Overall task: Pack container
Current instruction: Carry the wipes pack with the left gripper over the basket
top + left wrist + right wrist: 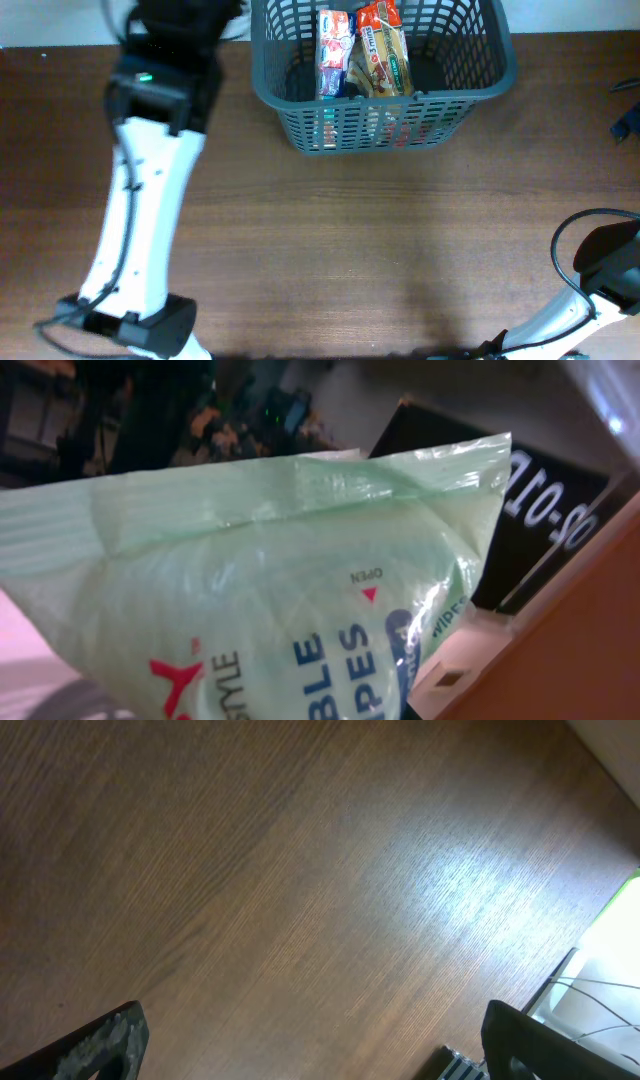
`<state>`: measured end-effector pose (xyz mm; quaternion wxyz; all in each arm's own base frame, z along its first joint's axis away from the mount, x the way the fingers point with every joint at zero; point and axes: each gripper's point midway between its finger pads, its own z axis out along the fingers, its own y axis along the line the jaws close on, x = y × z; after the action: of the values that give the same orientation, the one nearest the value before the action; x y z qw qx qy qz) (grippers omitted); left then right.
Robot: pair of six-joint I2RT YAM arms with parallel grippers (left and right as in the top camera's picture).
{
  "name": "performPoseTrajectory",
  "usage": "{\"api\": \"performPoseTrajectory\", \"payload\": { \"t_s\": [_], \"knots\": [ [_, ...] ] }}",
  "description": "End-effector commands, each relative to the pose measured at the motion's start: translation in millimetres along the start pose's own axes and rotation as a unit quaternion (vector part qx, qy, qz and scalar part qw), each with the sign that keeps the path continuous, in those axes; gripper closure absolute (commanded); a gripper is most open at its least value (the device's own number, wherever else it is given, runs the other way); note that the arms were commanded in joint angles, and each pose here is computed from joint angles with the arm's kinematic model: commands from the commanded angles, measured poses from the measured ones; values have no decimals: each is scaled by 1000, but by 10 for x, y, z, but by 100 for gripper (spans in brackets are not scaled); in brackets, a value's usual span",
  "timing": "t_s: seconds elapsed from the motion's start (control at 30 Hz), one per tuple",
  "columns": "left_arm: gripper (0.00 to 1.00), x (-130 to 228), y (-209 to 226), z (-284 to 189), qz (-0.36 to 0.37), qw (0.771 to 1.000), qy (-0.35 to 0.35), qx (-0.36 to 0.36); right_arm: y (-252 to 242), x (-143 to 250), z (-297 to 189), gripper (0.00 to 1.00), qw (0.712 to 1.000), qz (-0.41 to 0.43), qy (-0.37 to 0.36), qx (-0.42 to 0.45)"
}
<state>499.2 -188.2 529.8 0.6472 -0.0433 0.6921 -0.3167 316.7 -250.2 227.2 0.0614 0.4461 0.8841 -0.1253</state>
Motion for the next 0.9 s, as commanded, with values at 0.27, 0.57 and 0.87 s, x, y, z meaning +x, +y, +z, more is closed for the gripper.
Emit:
{"api": "performPoseTrajectory", "payload": {
  "t_s": [0.27, 0.57, 0.87],
  "knots": [
    [92, 1553, 525, 860, 26, 989, 114, -85, 5, 1, 16, 1, 1000, 6, 1, 0],
    [88, 2288, 938, 967, 33, 971, 199, -131, 5, 1, 16, 1, 1000, 6, 1, 0],
    [88, 2832, 1282, 907, 41, 946, 269, -177, 5, 2, 16, 1, 1000, 6, 2, 0]
  ]
}}
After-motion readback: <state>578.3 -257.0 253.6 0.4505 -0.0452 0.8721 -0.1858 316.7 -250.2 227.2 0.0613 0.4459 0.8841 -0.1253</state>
